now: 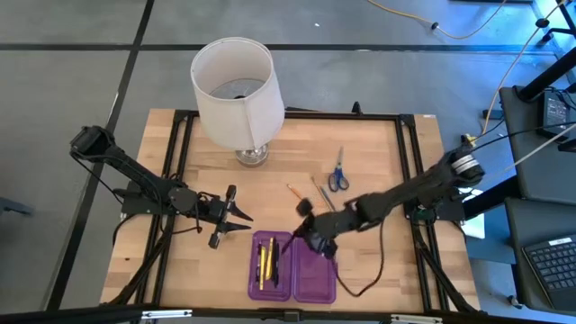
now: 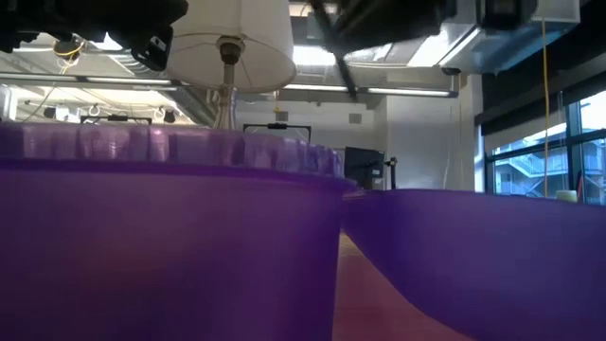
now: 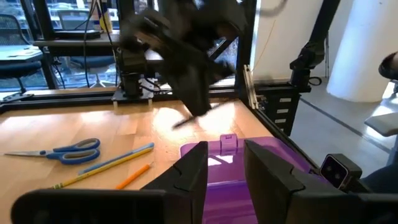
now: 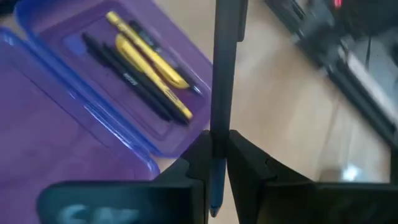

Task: Pick & place school supplies into a supply box
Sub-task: Put the black pen into the violet supply box

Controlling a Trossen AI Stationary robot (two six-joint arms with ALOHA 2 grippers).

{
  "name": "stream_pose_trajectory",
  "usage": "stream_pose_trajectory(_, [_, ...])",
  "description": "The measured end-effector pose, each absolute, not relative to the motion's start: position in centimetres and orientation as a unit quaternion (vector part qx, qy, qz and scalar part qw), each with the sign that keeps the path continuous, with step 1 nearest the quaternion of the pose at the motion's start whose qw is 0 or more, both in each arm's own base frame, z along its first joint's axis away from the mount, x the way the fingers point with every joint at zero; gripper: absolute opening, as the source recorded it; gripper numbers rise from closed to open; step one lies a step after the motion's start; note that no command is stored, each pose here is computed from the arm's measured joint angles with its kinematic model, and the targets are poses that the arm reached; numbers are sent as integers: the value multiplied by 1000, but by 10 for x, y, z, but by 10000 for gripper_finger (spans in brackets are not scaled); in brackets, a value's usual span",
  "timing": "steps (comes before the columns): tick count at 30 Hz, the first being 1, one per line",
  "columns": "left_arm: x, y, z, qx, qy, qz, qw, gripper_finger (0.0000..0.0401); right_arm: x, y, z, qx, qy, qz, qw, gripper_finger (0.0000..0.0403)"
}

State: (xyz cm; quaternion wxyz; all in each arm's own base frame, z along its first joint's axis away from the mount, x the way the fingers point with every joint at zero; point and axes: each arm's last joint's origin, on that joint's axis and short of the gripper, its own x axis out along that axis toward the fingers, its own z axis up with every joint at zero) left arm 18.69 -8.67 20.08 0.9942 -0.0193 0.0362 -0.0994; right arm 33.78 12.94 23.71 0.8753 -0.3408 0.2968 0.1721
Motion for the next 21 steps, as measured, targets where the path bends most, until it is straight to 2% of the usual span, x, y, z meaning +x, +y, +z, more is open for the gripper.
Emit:
stream_pose_trajectory(6, [187,-87,199,-17,43,-99,994,95,353,166,189,-506,271,185,798,46])
stream_pose_trajectory(10, [187,-87,198,-14,51,-99,994,95,361,189,172,-582,270,179,746,46])
stream_pose_trajectory(17, [186,-87,196,-10,61,-98,993,95,378,203,160,-603,315,193,707,47])
stream_pose_trajectory(21, [186,-87,195,-9,63,-98,993,95,381,207,153,-593,320,234,701,47])
